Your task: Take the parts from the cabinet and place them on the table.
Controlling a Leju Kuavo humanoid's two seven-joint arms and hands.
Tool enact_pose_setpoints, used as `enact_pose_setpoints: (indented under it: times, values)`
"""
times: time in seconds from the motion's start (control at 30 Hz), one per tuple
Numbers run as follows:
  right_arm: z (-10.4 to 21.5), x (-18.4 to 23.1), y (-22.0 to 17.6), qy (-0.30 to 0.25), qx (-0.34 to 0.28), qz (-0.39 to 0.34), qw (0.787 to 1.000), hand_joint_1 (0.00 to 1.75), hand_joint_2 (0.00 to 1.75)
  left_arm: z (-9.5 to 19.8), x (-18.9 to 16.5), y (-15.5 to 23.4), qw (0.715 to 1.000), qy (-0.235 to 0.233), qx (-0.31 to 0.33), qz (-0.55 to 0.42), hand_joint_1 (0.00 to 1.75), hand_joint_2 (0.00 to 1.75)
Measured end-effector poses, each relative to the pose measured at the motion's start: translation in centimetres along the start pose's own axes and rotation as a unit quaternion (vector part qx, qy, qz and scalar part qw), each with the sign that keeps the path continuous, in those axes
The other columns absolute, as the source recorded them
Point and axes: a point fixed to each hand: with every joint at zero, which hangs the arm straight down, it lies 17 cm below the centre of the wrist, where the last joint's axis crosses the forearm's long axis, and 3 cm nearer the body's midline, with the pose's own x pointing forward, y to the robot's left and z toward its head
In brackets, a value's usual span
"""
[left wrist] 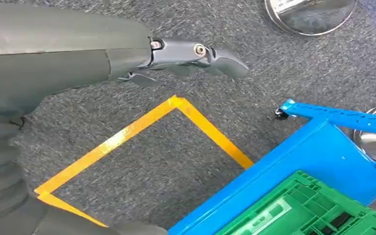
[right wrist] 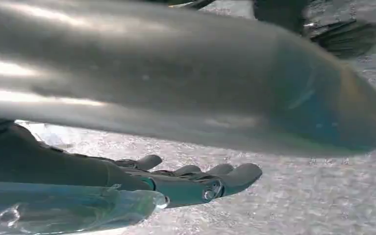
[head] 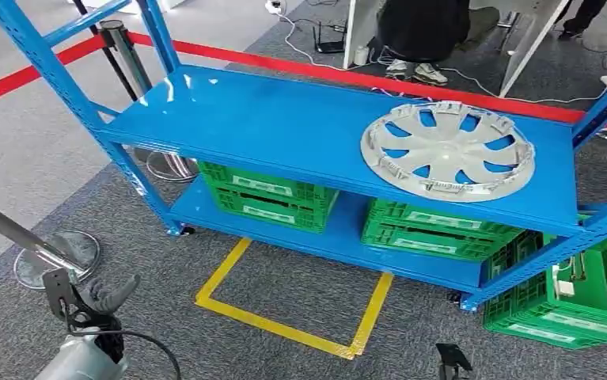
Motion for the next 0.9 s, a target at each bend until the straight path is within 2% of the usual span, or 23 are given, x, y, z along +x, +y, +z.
enact_pose_setpoints:
  times: [0.03,0.13,0.17,0.2,0.23,0.27,0.4,0.43,0.63,0.73,0.8,0.83,0.9]
  values:
    - [-0.1,-0.2,-1.0,-0.033,-0.008,-0.008,0.999,0.00,0.00,0.0,0.9,0.3,0.999,-0.030,0.006,-0.016,0.00,1.75]
    - [1.7,0.8,-2.6,-0.211,-0.001,0.020,0.977,0.00,0.00,0.1,3.0,1.8,0.995,-0.088,0.018,-0.033,0.00,1.75]
    - [2.9,1.0,-1.2,-0.259,0.017,0.044,0.965,0.00,0.00,0.1,3.8,2.3,0.994,-0.101,0.024,-0.031,0.00,1.75]
    - [3.5,1.2,-0.5,-0.283,0.029,0.074,0.956,0.00,0.00,0.0,4.4,2.7,0.993,-0.107,0.029,-0.029,0.00,1.75]
    - [3.7,1.8,0.3,-0.297,0.039,0.110,0.948,0.00,1.75,-0.2,5.3,3.0,0.993,-0.114,0.032,-0.028,0.00,1.75]
    - [4.0,2.7,0.9,-0.308,0.041,0.120,0.943,0.00,1.75,-0.4,6.2,3.1,0.991,-0.124,0.033,-0.029,0.00,1.75]
    - [5.5,9.5,1.2,-0.357,0.021,0.018,0.934,0.00,1.75,-0.1,10.2,2.8,0.981,-0.189,0.034,-0.024,0.00,1.75]
    - [6.3,11.1,1.6,-0.371,0.025,0.011,0.928,0.00,1.75,0.1,10.9,2.8,0.979,-0.201,0.033,-0.022,0.00,1.75]
    - [12.1,21.2,-0.8,-0.464,0.003,-0.069,0.883,0.00,1.75,1.6,18.0,2.5,0.957,-0.286,0.037,-0.011,0.00,1.75]
    - [13.4,22.7,-3.1,-0.490,0.003,-0.119,0.863,0.00,1.75,2.2,18.9,2.1,0.954,-0.299,0.031,-0.018,0.00,1.75]
    - [12.7,21.3,-3.6,-0.473,0.004,-0.132,0.871,0.00,1.75,2.3,17.2,2.0,0.961,-0.276,0.024,-0.023,0.00,1.75]
    - [12.2,20.5,-3.7,-0.461,0.004,-0.135,0.877,0.00,0.00,2.3,16.3,1.9,0.965,-0.261,0.019,-0.024,0.00,0.00]
    - [11.4,19.0,-3.5,-0.439,0.009,-0.136,0.888,0.00,0.00,2.4,14.3,1.7,0.972,-0.231,0.011,-0.028,0.00,0.00]
